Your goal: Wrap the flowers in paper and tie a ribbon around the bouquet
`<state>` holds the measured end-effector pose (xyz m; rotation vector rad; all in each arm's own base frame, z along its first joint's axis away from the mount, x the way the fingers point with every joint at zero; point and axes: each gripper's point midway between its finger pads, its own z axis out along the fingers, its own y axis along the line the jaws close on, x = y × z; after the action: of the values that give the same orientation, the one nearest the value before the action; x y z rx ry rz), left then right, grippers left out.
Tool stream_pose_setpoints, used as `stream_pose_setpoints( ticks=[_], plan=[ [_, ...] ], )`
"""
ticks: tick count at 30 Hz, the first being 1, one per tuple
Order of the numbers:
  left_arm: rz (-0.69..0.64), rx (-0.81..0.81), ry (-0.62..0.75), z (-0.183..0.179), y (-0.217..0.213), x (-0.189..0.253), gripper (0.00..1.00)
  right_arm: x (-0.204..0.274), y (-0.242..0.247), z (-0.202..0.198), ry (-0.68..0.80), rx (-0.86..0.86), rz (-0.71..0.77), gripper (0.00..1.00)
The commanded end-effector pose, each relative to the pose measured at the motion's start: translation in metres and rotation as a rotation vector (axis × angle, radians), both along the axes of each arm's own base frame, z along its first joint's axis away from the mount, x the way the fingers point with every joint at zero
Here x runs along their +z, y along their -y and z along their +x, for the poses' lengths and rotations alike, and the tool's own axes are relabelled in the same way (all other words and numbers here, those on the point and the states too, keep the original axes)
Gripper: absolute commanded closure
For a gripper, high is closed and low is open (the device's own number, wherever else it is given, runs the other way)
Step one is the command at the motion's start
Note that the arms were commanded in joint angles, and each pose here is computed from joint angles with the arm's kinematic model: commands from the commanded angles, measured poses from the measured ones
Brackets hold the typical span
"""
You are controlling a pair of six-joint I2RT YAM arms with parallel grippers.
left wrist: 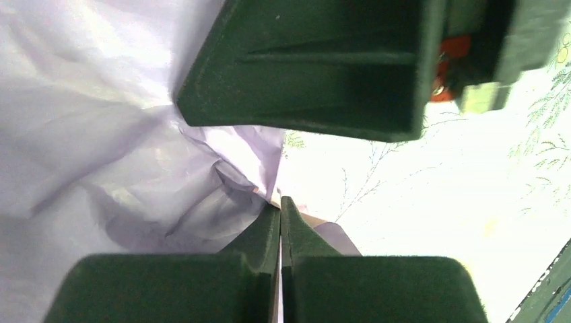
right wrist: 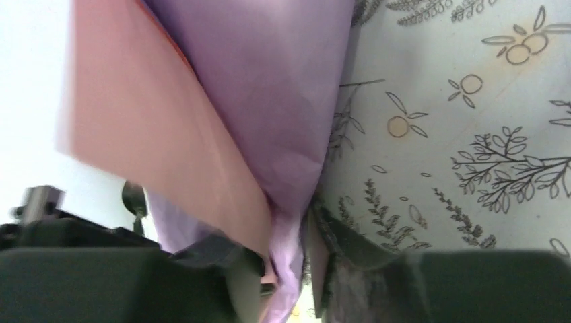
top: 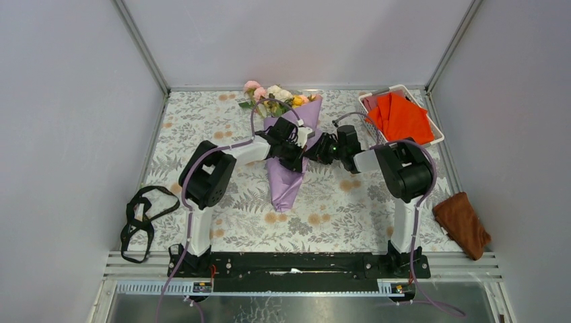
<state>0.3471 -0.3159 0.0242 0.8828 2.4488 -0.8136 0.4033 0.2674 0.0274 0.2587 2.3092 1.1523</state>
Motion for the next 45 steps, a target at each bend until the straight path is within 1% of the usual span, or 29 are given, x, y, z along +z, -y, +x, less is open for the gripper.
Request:
stream_pose_setpoints(
  ticks=[1,2,3,4,5,6,8,10,11,13,14,17,18,20,23,28,31,33,35,37,38,40,41,42,43,44,45],
  plan=[
    [-0.016,-0.071,0.071,0.004,0.009,0.012,1.00,-0.013,-0.003,-0.004,-0.029,0.016,0.020,0.77],
    [-0.017,-0.094,0.078,0.001,0.010,0.017,1.00,-0.015,-0.002,-0.003,-0.026,0.010,0.015,0.85],
    [-0.016,-0.119,0.088,-0.003,0.011,0.024,0.88,-0.015,-0.001,-0.002,-0.021,0.007,0.013,0.91],
    [-0.018,-0.152,0.101,-0.010,0.013,0.032,0.77,-0.015,-0.001,-0.001,-0.017,0.006,0.013,0.95],
    [-0.020,-0.193,0.116,-0.019,0.015,0.042,0.69,-0.014,-0.001,0.001,-0.012,0.005,0.013,0.98],
    [-0.026,-0.238,0.126,-0.029,0.017,0.051,0.63,-0.014,0.000,0.003,-0.010,0.003,0.012,1.00],
    [-0.052,-0.348,0.142,-0.057,0.021,0.077,0.55,-0.014,0.002,0.005,-0.007,0.001,0.013,1.00],
    [-0.110,-0.446,0.123,-0.083,0.019,0.102,0.50,-0.014,0.003,0.005,-0.005,0.004,0.013,1.00],
    [-0.123,-0.477,0.116,-0.093,0.015,0.112,0.50,-0.013,0.002,0.005,-0.004,0.009,0.015,1.00],
    [-0.124,-0.490,0.152,-0.096,0.007,0.128,0.54,-0.012,0.001,0.003,-0.002,0.018,0.017,1.00],
    [-0.106,-0.479,0.186,-0.092,0.001,0.132,0.58,-0.012,0.001,0.003,-0.002,0.021,0.018,1.00],
    [0.014,-0.344,0.310,-0.056,-0.018,0.120,0.81,-0.010,0.001,0.002,0.000,0.025,0.022,1.00],
    [0.059,-0.311,0.344,-0.046,-0.023,0.112,0.85,-0.010,0.000,0.003,0.002,0.027,0.025,1.00],
    [0.130,-0.304,0.357,-0.041,-0.028,0.088,0.86,-0.009,-0.001,0.003,0.001,0.026,0.031,1.00],
    [0.206,-0.346,0.332,-0.047,-0.020,0.054,0.86,-0.008,-0.001,0.003,-0.001,0.023,0.038,1.00],
    [0.294,-0.469,0.396,-0.073,0.002,0.019,0.84,-0.001,-0.001,0.004,0.009,0.016,0.047,1.00],
    [0.347,-0.556,0.408,-0.093,0.003,-0.002,0.83,0.004,0.000,0.005,0.019,0.013,0.043,1.00],
    [0.365,-0.592,0.373,-0.105,0.000,-0.014,0.82,0.006,0.000,0.005,0.023,0.014,0.043,1.00],
    [0.358,-0.632,0.321,-0.119,-0.002,-0.017,0.80,0.008,-0.001,0.005,0.026,0.019,0.042,1.00],
    [0.317,-0.666,0.288,-0.131,-0.002,-0.005,0.76,0.008,0.000,0.003,0.026,0.024,0.037,1.00],
    [0.295,-0.674,0.293,-0.134,-0.001,0.006,0.74,0.008,0.000,0.003,0.028,0.028,0.031,1.00],
    [0.258,-0.676,0.312,-0.137,-0.005,0.032,0.66,0.007,0.001,0.002,0.029,0.033,0.016,1.00],
    [0.243,-0.667,0.315,-0.137,-0.011,0.046,0.60,0.007,0.002,0.002,0.030,0.036,0.009,1.00],
    [0.233,-0.644,0.325,-0.133,-0.019,0.063,0.51,0.007,0.002,0.001,0.033,0.040,0.005,1.00],
    [0.238,-0.608,0.318,-0.125,-0.031,0.074,0.44,0.007,0.003,0.001,0.032,0.043,0.002,1.00],
    [0.255,-0.542,0.296,-0.111,-0.052,0.081,0.39,0.008,0.003,0.001,0.037,0.046,-0.002,1.00],
    [0.276,-0.484,0.273,-0.101,-0.072,0.086,0.36,0.008,0.003,0.000,0.038,0.050,-0.008,1.00]
  ],
)
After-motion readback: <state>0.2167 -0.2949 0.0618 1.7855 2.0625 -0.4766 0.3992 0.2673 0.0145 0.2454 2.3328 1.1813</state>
